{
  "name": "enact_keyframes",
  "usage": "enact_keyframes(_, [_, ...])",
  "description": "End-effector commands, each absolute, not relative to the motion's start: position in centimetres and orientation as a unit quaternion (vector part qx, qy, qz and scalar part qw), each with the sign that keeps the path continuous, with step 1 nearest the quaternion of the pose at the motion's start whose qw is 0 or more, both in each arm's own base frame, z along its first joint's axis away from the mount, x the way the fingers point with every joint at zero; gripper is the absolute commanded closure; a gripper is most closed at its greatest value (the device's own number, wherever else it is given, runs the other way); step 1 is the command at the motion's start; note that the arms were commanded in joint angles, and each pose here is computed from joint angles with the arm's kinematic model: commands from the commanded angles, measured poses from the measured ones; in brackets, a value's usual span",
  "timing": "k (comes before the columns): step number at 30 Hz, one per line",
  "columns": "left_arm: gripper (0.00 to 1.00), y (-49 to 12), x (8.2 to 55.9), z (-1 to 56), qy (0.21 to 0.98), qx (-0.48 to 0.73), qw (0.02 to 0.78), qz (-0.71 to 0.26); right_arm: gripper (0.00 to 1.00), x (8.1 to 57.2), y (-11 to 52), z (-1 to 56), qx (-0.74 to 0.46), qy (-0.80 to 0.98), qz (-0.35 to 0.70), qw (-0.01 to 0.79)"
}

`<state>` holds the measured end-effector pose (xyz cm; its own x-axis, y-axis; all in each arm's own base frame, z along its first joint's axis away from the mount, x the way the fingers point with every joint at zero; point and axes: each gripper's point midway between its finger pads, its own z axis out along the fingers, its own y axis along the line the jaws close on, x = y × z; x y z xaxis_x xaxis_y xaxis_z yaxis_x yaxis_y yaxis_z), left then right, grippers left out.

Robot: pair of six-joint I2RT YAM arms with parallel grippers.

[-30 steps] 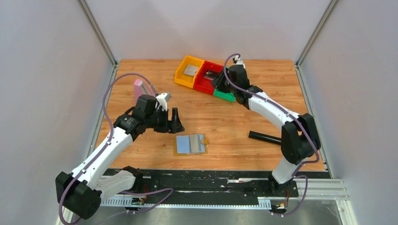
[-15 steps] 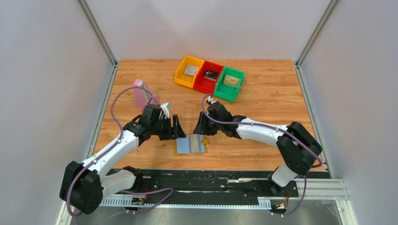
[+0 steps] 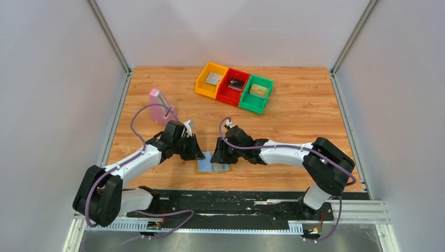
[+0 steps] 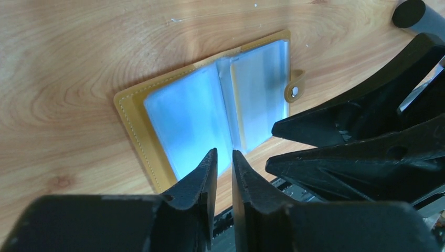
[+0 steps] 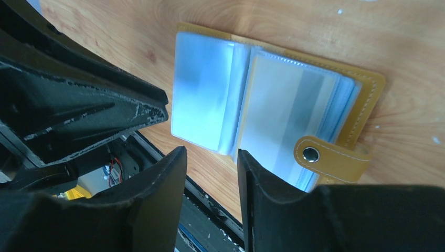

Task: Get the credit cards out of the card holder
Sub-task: Remove the credit card from the card holder.

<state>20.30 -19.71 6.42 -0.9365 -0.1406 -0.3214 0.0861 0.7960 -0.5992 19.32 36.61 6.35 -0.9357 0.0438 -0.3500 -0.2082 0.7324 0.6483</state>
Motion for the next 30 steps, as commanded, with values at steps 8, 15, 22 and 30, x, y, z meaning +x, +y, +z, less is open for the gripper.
enact_keyframes(8, [0.81,-19.8,20.4,3.4,0.936,-0.013,0.161,-0.314,0.50,21.6,35.0,4.3,0.000,0.930,0.311,0.194])
enact_keyframes(15, [0.81,-19.7,20.3,2.5,0.939,-0.015,0.153,-0.308,0.50,21.7,33.6,3.5,0.011,0.940,0.277,0.199])
enact_keyframes(22, [0.81,-19.5,20.1,2.0,0.941,-0.018,0.147,-0.303,0.50,22.4,32.6,4.0,0.012,0.942,0.251,0.221])
enact_keyframes(30, [0.81,-19.6,20.1,2.1,0.940,-0.018,0.148,-0.307,0.51,22.2,32.8,4.0,0.008,0.943,0.254,0.214])
